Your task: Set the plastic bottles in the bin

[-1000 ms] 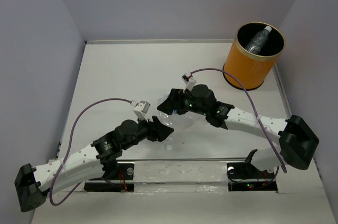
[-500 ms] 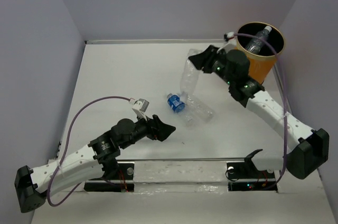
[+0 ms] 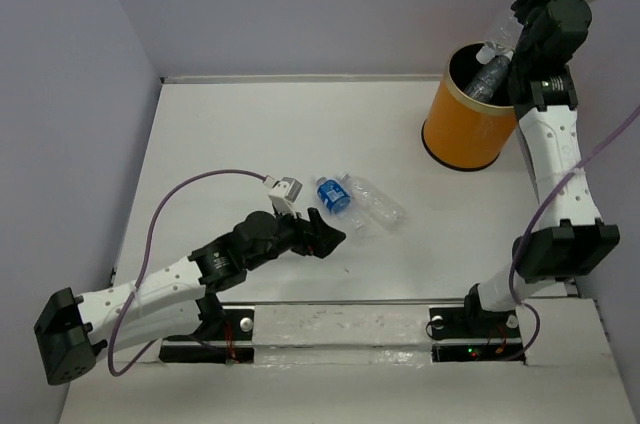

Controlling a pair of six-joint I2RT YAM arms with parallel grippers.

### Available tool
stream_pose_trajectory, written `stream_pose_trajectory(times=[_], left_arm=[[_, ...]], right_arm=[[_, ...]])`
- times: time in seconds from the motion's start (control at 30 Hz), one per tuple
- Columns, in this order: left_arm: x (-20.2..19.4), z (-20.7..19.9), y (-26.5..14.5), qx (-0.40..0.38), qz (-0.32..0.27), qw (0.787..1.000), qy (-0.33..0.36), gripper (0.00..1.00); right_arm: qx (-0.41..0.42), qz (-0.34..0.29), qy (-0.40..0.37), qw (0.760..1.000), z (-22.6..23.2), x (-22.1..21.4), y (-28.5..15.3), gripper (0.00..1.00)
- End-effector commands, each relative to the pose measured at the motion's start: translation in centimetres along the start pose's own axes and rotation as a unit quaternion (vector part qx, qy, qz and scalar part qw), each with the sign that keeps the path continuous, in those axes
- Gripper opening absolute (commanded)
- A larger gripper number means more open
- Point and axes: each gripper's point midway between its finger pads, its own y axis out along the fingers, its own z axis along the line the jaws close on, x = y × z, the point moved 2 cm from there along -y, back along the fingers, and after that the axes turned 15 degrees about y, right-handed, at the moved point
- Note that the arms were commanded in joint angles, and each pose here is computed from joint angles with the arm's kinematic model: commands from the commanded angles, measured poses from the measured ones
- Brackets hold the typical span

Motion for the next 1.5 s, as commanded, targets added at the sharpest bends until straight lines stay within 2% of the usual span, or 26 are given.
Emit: stream_pose_trajectory(times=[0.0, 0.17, 0.33, 0.37, 0.4, 0.43, 0.47, 0.5, 0.57, 0.8, 0.9, 0.93, 1.0, 1.03, 1.07, 1.13, 1.17, 1.23, 1.3, 1.33, 1.37, 1.4, 1.43, 1.47], left_arm=[[-0.6, -0.6, 1.1, -0.021, -0.012, 1.000, -0.020, 0.99], [-1.8, -0.2, 1.7, -0.016, 0.006, 1.000, -0.020, 0.99], [-1.9, 0.5, 1.7, 0.004, 0.009, 1.000, -0.019, 0.99], [-2.2, 1.0, 1.7, 0.019, 0.017, 0.999, -0.021, 0.99], [-2.1, 1.1, 1.7, 0.024, 0.014, 0.999, -0.021, 0.99], [-2.3, 1.6, 1.7, 0.040, 0.016, 0.999, -0.023, 0.99], [-2.3, 1.8, 1.7, 0.047, 0.016, 0.999, -0.023, 0.99], [-2.2, 2.0, 1.7, 0.052, 0.015, 0.998, -0.022, 0.99], [-2.1, 2.7, 1.6, 0.075, 0.016, 0.997, -0.019, 0.99], [-0.6, 3.4, 1.3, 0.118, 0.009, 0.993, -0.009, 0.99], [-0.4, 3.7, 1.1, 0.130, 0.011, 0.991, -0.008, 0.99], [-0.3, 3.8, 1.1, 0.134, 0.011, 0.991, -0.008, 0.99], [0.0, 3.9, 1.1, 0.137, 0.005, 0.990, -0.009, 0.99], [0.2, 3.8, 1.1, 0.140, 0.001, 0.990, -0.013, 0.99], [0.4, 3.9, 1.1, 0.143, -0.002, 0.990, -0.017, 0.99], [0.4, 4.1, 1.4, 0.152, -0.004, 0.988, -0.022, 0.99], [0.5, 4.3, 1.4, 0.160, -0.007, 0.987, -0.026, 0.99], [0.4, 4.6, 1.7, 0.168, -0.005, 0.985, -0.029, 0.99], [0.8, 4.6, 1.8, 0.176, -0.006, 0.984, -0.032, 0.99], [1.0, 4.6, 1.8, 0.178, -0.007, 0.983, -0.032, 0.99], [0.9, 4.9, 1.7, 0.188, -0.004, 0.982, -0.030, 0.99], [1.3, 4.9, 1.5, 0.188, -0.009, 0.981, -0.033, 0.99], [1.5, 5.1, 1.2, 0.194, -0.013, 0.980, -0.033, 0.99], [1.5, 5.2, 1.0, 0.196, -0.014, 0.980, -0.033, 0.99]], right_arm=[[-0.049, 0.022, -0.120, 0.991, -3.5, -5.0, 3.9, 0.22], [-0.044, 0.064, -0.149, 0.986, -4.8, -9.8, 5.0, 0.24], [-0.050, 0.111, -0.151, 0.981, -7.0, -14.3, 4.0, 0.31], [-0.054, 0.113, -0.152, 0.980, -7.3, -14.4, 3.6, 0.49], [-0.054, 0.114, -0.154, 0.980, -7.4, -14.4, 3.4, 0.49], [-0.046, 0.118, -0.153, 0.980, -7.2, -14.4, 3.2, 0.63], [-0.040, 0.113, -0.146, 0.982, -6.8, -13.6, 2.8, 0.71], [-0.040, 0.114, -0.142, 0.982, -6.8, -13.5, 2.5, 0.88], [-0.034, 0.115, -0.138, 0.983, -6.3, -12.6, 2.1, 0.99], [-0.059, 0.161, -0.106, 0.979, -6.5, -12.4, 0.5, 0.98], [-0.051, 0.174, -0.106, 0.978, -5.9, -11.9, 0.0, 0.90], [-0.044, 0.185, -0.105, 0.976, -5.6, -12.0, 0.0, 0.78], [-0.025, 0.196, -0.093, 0.976, -4.6, -11.2, -0.6, 0.66], [-0.009, 0.209, -0.084, 0.974, -4.0, -11.2, -1.2, 0.52], [0.004, 0.203, -0.055, 0.978, -3.0, -9.6, -2.3, 0.42], [0.025, 0.233, -0.029, 0.972, -2.7, -10.7, -4.5, 0.33], [0.065, 0.248, -0.002, 0.967, -0.9, -10.1, -6.4, 0.27], [0.126, 0.299, 0.002, 0.946, 2.4, -13.0, -10.2, 0.26], [0.157, 0.353, -0.019, 0.922, 3.5, -16.9, -14.3, 0.25], [0.193, 0.391, -0.025, 0.899, 5.5, -19.1, -17.6, 0.25], [0.199, 0.428, -0.037, 0.881, 5.0, -21.8, -20.0, 0.27], [0.207, 0.449, -0.046, 0.868, 4.9, -23.3, -21.6, 0.30], [0.242, 0.488, -0.050, 0.837, 5.7, -25.2, -24.5, 0.40], [0.243, 0.511, -0.069, 0.822, 4.8, -26.9, -25.9, 0.46]])
